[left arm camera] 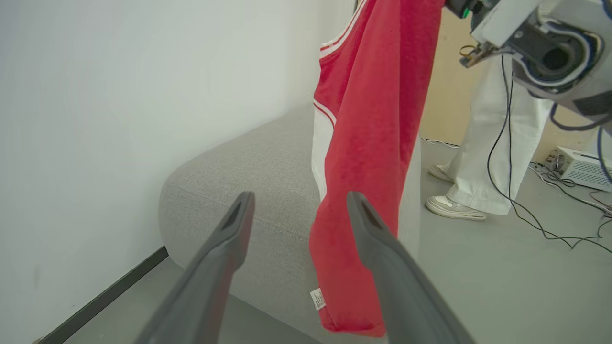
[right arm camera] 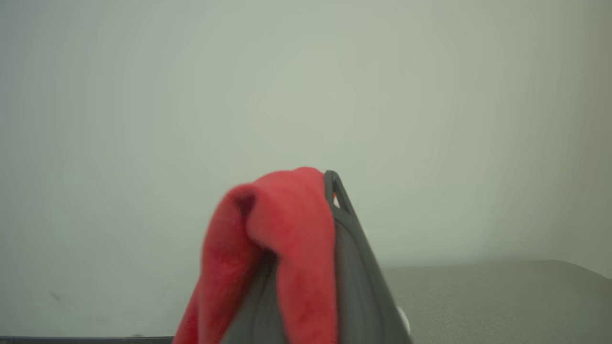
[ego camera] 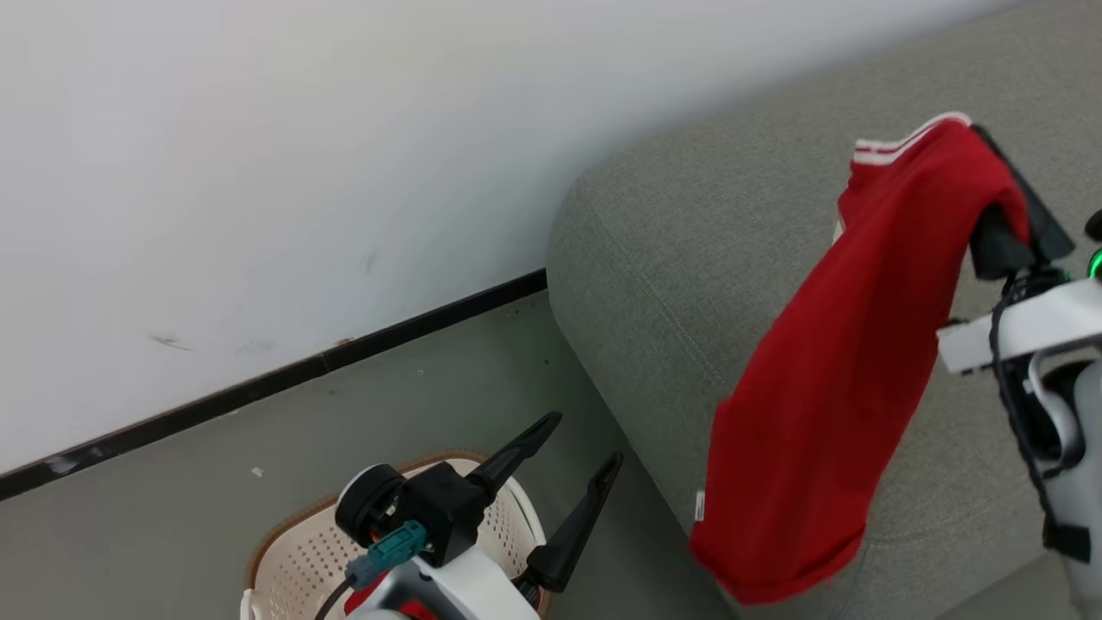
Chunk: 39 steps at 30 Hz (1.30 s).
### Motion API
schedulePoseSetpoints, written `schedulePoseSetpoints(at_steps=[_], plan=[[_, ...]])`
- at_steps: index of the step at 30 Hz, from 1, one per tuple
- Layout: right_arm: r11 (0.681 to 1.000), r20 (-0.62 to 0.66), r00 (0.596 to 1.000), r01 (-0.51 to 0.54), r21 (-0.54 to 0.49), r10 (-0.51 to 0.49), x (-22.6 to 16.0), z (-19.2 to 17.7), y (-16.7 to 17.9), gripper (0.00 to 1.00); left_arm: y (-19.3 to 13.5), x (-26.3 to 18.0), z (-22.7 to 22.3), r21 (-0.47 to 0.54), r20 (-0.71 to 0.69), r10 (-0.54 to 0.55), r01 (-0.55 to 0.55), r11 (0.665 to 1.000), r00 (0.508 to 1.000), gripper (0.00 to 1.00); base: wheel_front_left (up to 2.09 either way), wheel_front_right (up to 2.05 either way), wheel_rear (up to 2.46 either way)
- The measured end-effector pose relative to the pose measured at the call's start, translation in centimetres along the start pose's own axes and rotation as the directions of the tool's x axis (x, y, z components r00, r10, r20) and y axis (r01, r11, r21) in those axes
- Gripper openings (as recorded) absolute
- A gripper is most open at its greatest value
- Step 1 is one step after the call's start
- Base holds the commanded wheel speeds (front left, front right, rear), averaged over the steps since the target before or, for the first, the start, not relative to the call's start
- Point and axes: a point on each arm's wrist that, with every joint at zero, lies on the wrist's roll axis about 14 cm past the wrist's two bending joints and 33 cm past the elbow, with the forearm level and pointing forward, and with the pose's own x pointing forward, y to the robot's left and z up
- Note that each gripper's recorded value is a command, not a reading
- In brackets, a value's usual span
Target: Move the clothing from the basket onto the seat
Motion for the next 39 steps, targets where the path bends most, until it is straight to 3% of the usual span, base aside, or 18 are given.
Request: schedulePoseSetpoints(at_steps=[9, 18, 28, 35, 39], plan=[[0.994, 0.079, 0.993, 0.089, -0.06, -0.085, 7.5, 4.3, -5.0, 0.0, 2.3, -0.2, 0.0, -0.02, 0.005, 0.063, -0.063, 0.998, 0.998, 1.0, 0.0, 0.0, 0.0], [0.981, 0.08, 0.981, 0.181, -0.073, -0.175, 11.5, 5.2, -9.0, 0.0, 4.2, -0.3, -0.2, -0.025, 0.004, 0.098, -0.097, 0.995, 0.995, 1.0, 0.0, 0.0, 0.0], [0.962, -0.055, 0.974, 0.209, -0.173, -0.222, 13.3, -0.1, -11.0, 0.0, 6.9, -0.5, -0.9, 0.0, -0.018, 0.123, -0.123, 0.992, 0.992, 1.0, 0.0, 0.0, 0.0], [0.94, -0.008, 0.963, 0.259, -0.22, -0.268, 15.3, 0.4, -12.8, 0.0, 8.0, -0.1, -1.2, 0.002, -0.027, 0.116, -0.116, 0.993, 0.993, 1.0, 0.0, 0.0, 0.0], [0.951, -0.099, 0.96, 0.238, -0.199, -0.261, 15.2, -4.1, -11.5, 0.0, 8.8, 0.1, -1.6, 0.0, -0.031, 0.115, -0.115, 0.993, 0.993, 1.0, 0.0, 0.0, 0.0]])
